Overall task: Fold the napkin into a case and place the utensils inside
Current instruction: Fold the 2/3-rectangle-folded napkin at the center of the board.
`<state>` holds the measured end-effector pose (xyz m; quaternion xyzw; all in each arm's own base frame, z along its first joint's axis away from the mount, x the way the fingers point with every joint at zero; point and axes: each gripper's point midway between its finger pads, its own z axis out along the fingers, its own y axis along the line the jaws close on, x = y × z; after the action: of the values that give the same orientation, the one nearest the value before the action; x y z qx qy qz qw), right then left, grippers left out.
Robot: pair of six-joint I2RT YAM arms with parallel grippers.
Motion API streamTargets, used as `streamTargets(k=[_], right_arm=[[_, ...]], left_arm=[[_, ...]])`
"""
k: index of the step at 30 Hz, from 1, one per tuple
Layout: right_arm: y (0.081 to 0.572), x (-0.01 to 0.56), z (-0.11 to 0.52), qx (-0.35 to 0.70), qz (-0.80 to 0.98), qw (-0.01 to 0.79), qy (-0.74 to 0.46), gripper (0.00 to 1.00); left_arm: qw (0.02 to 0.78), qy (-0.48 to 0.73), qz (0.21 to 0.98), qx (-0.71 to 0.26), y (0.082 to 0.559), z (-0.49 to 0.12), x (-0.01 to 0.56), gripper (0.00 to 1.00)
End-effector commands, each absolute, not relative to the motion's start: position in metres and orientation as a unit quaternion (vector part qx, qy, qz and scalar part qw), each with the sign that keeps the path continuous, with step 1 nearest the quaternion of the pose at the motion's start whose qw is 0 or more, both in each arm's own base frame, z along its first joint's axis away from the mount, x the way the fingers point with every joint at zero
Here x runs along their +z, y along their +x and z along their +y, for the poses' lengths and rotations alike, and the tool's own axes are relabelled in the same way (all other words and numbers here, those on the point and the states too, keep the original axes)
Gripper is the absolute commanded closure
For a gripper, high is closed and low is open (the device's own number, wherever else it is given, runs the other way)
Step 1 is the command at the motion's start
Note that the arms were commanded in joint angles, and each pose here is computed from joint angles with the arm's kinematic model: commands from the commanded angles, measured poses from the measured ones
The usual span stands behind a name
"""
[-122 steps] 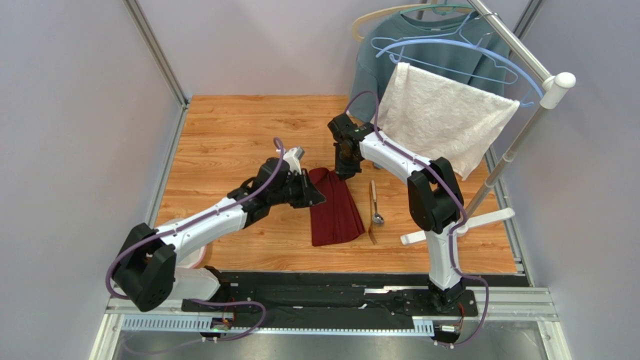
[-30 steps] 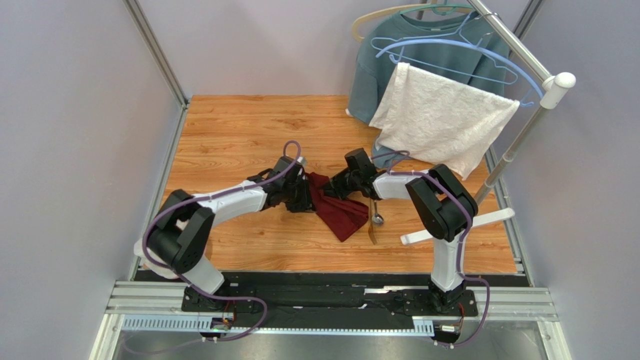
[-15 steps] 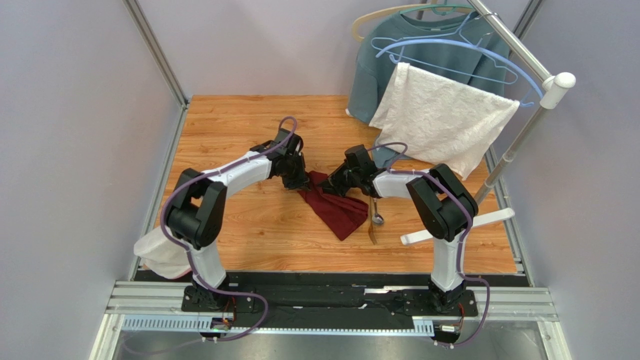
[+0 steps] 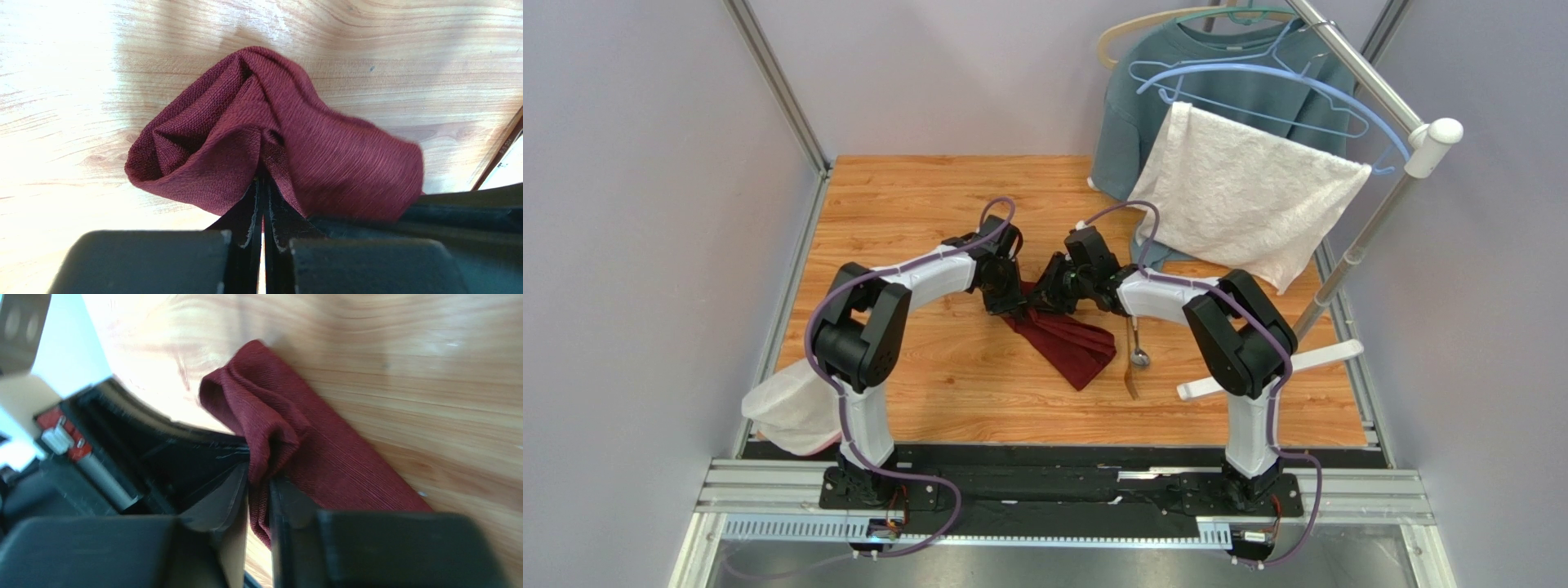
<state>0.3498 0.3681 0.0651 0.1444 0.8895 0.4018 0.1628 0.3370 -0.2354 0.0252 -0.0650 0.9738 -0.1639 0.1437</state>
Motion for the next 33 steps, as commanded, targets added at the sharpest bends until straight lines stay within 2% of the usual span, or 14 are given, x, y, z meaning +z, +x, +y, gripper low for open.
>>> streamTargets(k=[1,5,17,18,19,22,23,24,28,33], right_arm=[[0.349,0.071,0.378,0.411,0.89,0.191,0.054,0.7],[0.343,0.071,0.38,0.432,0.881,0.188,0.048,0.59],[0.343,0.083,0.381,0.552,0.809,0.192,0.062,0.51],[0.346,0.089,0.381,0.566,0.798,0.201,0.061,0.52],[0.346,0.087,0.379,0.567,0.798,0.195,0.062,0.52],[0.346,0.085,0.374,0.571,0.795,0.197,0.063,0.52],[0.343,0.081,0.372,0.571,0.795,0.194,0.066,0.52],[0.344,0.085,0.372,0.576,0.79,0.198,0.062,0.52],[0.341,0.087,0.374,0.591,0.782,0.194,0.051,0.57],[0.34,0.088,0.38,0.6,0.777,0.189,0.034,0.57]], left_arm=[[0.164,-0.06,0.97,-0.168,0.347,-0.236,0.028,1.0],[0.171,-0.065,0.968,-0.17,0.345,-0.233,0.03,1.0],[0.183,-0.07,0.959,-0.204,0.333,-0.228,0.061,1.0],[0.19,-0.068,0.956,-0.211,0.332,-0.227,0.072,0.96],[0.191,-0.065,0.956,-0.213,0.33,-0.225,0.076,0.88],[0.197,-0.071,0.953,-0.22,0.325,-0.217,0.091,0.78],[0.2,-0.073,0.951,-0.224,0.326,-0.215,0.096,0.69],[0.204,-0.08,0.949,-0.226,0.329,-0.21,0.1,0.64],[0.185,-0.085,0.948,-0.246,0.338,-0.211,0.102,0.49],[0.172,-0.094,0.94,-0.278,0.354,-0.224,0.108,0.42]])
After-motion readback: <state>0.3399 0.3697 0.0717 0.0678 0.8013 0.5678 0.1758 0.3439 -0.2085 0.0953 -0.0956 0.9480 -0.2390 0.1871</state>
